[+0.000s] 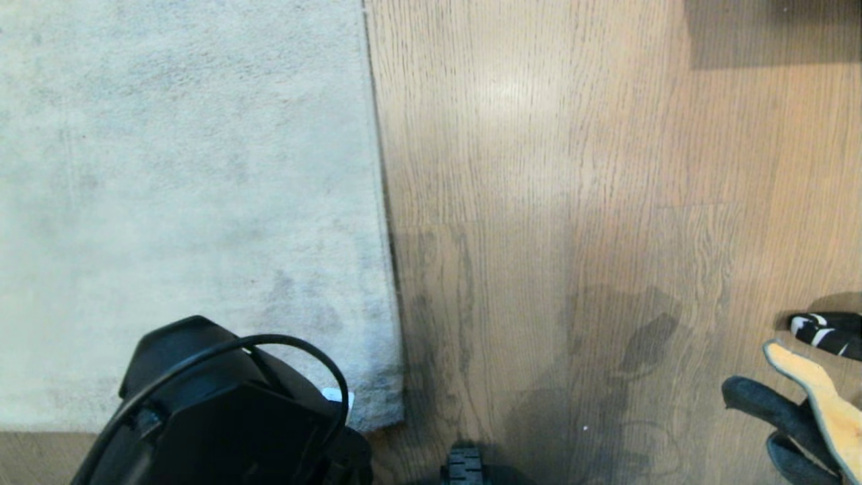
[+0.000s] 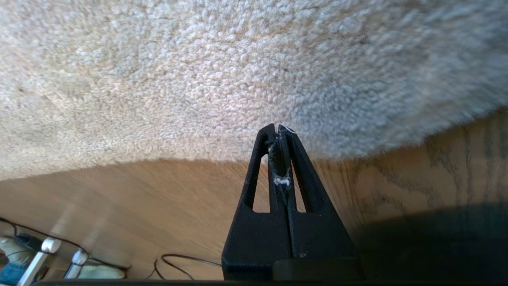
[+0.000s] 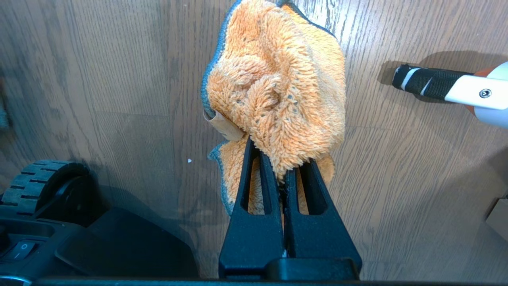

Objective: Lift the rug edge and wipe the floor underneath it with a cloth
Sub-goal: Lay down the carpet

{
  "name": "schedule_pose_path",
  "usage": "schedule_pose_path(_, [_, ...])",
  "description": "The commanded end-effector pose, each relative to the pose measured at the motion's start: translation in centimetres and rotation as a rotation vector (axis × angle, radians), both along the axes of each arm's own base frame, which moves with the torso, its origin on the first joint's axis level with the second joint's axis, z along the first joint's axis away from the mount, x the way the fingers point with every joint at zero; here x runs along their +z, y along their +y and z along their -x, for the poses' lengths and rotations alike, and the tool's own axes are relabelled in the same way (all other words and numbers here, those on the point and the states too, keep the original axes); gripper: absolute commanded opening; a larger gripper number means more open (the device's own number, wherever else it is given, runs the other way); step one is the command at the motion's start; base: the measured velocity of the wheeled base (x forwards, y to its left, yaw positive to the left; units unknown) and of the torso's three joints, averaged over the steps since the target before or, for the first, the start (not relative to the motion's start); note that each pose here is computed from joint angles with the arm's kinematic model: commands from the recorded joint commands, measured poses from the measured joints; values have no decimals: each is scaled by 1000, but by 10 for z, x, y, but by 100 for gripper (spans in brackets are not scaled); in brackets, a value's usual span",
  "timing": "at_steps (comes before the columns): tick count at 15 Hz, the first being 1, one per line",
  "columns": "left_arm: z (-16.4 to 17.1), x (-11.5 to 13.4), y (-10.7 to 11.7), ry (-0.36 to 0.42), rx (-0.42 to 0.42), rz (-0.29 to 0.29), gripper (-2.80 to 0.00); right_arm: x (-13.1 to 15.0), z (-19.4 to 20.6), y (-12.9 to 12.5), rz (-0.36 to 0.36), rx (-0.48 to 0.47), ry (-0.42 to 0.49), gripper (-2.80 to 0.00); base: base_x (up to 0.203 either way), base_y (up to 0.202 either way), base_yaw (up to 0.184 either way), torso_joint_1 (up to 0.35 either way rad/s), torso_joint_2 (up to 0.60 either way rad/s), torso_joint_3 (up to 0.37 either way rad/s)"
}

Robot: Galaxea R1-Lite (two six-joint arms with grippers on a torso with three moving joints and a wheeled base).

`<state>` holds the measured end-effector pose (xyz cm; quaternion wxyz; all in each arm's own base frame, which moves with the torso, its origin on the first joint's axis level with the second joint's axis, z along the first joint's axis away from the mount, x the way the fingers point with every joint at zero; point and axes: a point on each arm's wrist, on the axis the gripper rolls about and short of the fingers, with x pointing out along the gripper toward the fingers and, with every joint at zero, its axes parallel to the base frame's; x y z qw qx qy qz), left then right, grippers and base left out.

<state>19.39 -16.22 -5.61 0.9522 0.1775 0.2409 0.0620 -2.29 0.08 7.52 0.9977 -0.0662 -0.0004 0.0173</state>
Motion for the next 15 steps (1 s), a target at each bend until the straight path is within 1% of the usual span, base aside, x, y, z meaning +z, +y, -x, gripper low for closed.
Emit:
schedule_pose_path(1, [-10,-8,-5,-35,17,31,-280,0,0,0,1,1,1,-280,0,0,0,0,0,0])
schedule_pose_path(3, [-21,-16,-15,-66,29,69,-280,0,0,0,1,-1,1,-280,0,0,0,0,0,0])
schedule_pose_path(9, [-42,-28,-34,-135,53,141,-280,0,0,0,1,1,1,-280,0,0,0,0,0,0])
schedule_pose_path(12, [-48,-34,-39,-146,53,153,-280,0,0,0,1,1,1,-280,0,0,0,0,0,0])
schedule_pose_path(15, [-48,-33,-40,-149,52,158,-280,0,0,0,1,-1,1,-280,0,0,0,0,0,0])
